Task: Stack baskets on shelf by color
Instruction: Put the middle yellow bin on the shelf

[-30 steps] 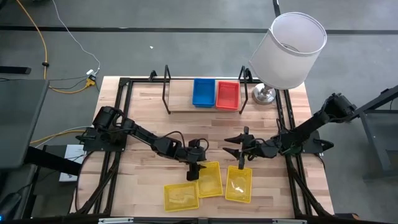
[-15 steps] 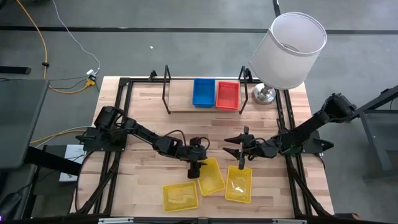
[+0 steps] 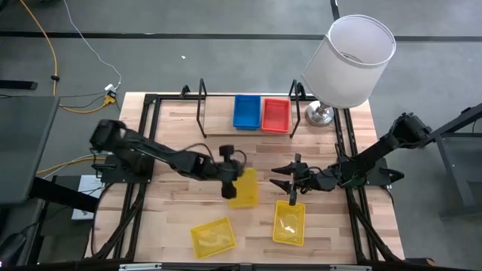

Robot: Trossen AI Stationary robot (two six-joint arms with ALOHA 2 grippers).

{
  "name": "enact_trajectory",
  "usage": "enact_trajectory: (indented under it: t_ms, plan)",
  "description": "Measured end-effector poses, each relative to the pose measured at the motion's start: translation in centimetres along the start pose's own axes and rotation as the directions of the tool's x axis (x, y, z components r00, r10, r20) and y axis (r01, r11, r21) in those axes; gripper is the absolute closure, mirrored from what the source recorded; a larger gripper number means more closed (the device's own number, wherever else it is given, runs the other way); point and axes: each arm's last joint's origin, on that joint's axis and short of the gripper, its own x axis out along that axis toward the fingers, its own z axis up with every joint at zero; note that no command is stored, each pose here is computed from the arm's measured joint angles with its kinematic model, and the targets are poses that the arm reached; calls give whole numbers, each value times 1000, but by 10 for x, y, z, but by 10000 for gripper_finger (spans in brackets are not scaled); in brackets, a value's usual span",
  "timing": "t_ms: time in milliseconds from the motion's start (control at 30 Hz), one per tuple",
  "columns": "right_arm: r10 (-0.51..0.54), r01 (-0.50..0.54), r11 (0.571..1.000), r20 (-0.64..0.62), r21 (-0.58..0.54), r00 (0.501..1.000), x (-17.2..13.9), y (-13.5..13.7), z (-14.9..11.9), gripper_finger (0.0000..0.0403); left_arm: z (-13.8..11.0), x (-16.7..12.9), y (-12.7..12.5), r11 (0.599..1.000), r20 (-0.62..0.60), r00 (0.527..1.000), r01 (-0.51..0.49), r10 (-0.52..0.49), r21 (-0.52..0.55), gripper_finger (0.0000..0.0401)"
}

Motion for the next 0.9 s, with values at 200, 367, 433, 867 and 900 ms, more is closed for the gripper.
enact_trajectory:
  t_ms: [200, 367, 433, 867, 900]
  plan:
    - [-5, 5, 1000, 8, -6, 1000, 0, 0, 1, 222, 24, -80, 48, 949, 16, 972, -233, 235, 211, 398]
    - [-8, 8, 1000, 24, -13, 1000, 1, 0, 2, 222, 35, -117, 116, 876, -34, 913, -377, 405, 300, 399]
    - [-9, 10, 1000, 25, -20, 1000, 1, 0, 2, 222, 36, -120, 145, 890, -87, 915, -357, 395, 285, 399]
    - [-9, 10, 999, 21, -34, 1000, 1, 0, 1, 222, 1, -52, 243, 964, -312, 934, -95, 172, 247, 401]
    - [-9, 10, 999, 20, -35, 1000, 1, 0, 1, 222, 0, -46, 245, 964, -318, 932, -94, 173, 249, 401]
